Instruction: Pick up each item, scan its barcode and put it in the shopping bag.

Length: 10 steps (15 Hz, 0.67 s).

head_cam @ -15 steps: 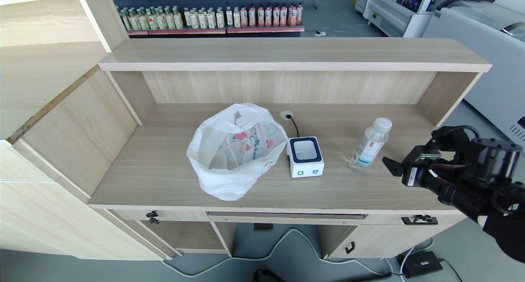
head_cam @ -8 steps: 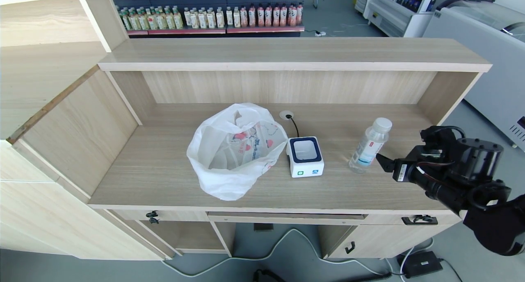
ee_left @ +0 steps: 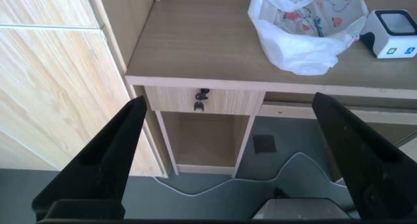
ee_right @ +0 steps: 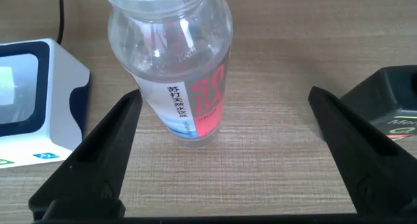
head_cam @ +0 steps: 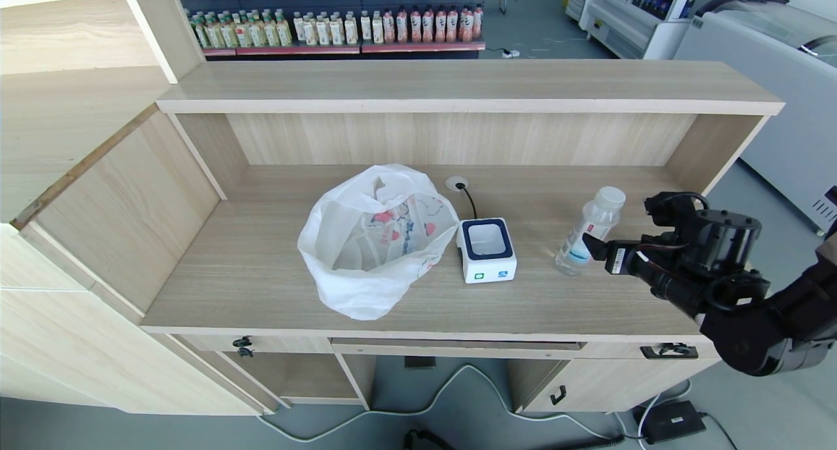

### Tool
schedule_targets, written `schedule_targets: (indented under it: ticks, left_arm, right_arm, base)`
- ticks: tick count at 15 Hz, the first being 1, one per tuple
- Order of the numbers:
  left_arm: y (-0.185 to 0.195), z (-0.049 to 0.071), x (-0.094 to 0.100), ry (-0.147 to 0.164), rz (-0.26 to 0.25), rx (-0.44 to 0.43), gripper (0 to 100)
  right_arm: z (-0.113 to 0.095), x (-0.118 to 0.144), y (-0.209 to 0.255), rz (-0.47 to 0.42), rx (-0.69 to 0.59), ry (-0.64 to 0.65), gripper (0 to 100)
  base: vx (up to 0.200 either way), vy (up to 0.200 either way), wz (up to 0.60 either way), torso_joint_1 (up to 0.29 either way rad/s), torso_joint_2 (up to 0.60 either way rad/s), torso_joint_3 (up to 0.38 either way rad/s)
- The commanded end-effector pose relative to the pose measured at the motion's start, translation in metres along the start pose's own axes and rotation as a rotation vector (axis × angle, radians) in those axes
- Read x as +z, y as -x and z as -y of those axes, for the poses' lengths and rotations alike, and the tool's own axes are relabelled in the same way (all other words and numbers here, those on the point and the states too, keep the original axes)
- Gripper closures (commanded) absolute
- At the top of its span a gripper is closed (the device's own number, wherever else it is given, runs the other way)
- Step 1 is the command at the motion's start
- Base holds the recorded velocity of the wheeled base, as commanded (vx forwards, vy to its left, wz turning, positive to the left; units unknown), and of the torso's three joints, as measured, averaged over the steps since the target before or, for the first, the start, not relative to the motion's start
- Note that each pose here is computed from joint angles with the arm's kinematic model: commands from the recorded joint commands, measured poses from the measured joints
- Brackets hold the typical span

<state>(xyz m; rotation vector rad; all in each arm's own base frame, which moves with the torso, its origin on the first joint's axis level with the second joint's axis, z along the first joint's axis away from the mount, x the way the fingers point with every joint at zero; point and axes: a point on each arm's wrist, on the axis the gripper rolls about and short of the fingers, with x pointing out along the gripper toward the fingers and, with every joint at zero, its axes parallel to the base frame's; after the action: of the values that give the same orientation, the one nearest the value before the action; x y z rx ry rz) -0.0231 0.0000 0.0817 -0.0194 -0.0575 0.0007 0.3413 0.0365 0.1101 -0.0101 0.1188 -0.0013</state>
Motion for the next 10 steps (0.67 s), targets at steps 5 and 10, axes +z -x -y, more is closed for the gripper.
schedule_targets:
  ticks: [5,10]
  left_arm:
    - [0.000,0.000,0.000,0.001,-0.001,0.000,0]
    - [0.000,0.000,0.000,0.001,0.001,0.000,0]
  right_arm:
    - [-0.008,-0.009,-0.025,0.005,0.018,0.000,0]
    - [-0.025,-0.012,-0.043,0.024,0.059,-0.017,0]
  base:
    - [0.000,0.000,0.00,0.000,0.00,0.000]
    - [0.000,0.000,0.00,0.000,0.00,0.000]
